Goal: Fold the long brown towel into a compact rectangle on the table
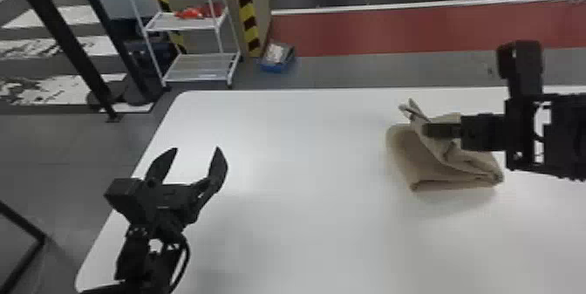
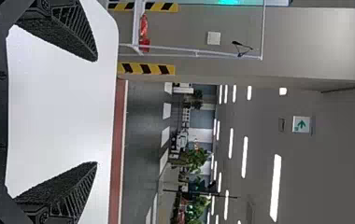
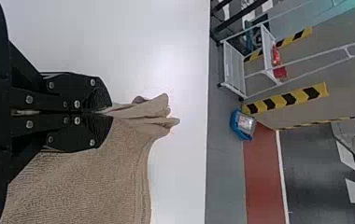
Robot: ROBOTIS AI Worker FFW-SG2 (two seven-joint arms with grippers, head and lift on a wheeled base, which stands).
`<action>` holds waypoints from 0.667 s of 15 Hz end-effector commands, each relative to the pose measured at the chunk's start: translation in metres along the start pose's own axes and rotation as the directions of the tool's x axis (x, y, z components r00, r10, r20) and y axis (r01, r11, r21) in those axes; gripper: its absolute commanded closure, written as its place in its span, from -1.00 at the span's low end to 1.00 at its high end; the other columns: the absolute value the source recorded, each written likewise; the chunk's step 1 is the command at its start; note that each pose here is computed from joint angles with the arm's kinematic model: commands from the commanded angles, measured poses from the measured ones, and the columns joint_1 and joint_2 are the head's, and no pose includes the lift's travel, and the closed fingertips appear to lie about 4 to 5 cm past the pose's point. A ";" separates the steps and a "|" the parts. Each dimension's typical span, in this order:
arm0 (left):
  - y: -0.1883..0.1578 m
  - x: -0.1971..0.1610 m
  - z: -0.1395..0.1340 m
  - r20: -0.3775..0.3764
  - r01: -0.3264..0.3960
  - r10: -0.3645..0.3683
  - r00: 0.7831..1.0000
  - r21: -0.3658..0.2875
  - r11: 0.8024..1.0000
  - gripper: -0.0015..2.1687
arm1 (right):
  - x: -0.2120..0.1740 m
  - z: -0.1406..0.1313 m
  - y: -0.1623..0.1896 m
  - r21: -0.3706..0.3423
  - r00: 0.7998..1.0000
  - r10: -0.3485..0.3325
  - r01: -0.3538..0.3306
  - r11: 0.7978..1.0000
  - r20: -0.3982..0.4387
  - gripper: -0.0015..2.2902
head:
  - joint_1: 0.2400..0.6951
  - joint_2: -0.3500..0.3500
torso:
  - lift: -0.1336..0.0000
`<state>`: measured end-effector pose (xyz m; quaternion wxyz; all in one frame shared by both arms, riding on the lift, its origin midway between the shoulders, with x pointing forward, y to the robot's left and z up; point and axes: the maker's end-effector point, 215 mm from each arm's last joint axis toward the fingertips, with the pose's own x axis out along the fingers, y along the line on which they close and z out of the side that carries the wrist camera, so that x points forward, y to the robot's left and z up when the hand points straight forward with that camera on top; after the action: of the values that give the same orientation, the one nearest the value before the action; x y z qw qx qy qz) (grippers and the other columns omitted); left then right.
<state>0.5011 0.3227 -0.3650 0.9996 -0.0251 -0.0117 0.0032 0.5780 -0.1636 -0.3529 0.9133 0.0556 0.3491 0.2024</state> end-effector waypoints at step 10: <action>0.002 0.000 -0.003 -0.005 -0.003 0.003 1.000 -0.004 1.000 -0.92 | -0.008 -0.018 -0.019 -0.009 0.993 -0.109 0.109 0.994 -0.044 0.13 | 1.00 0.44 | -0.85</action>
<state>0.5005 0.3256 -0.3681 0.9996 -0.0263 -0.0091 0.0050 0.5627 -0.1825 -0.3735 0.9082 0.0306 0.3859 0.1591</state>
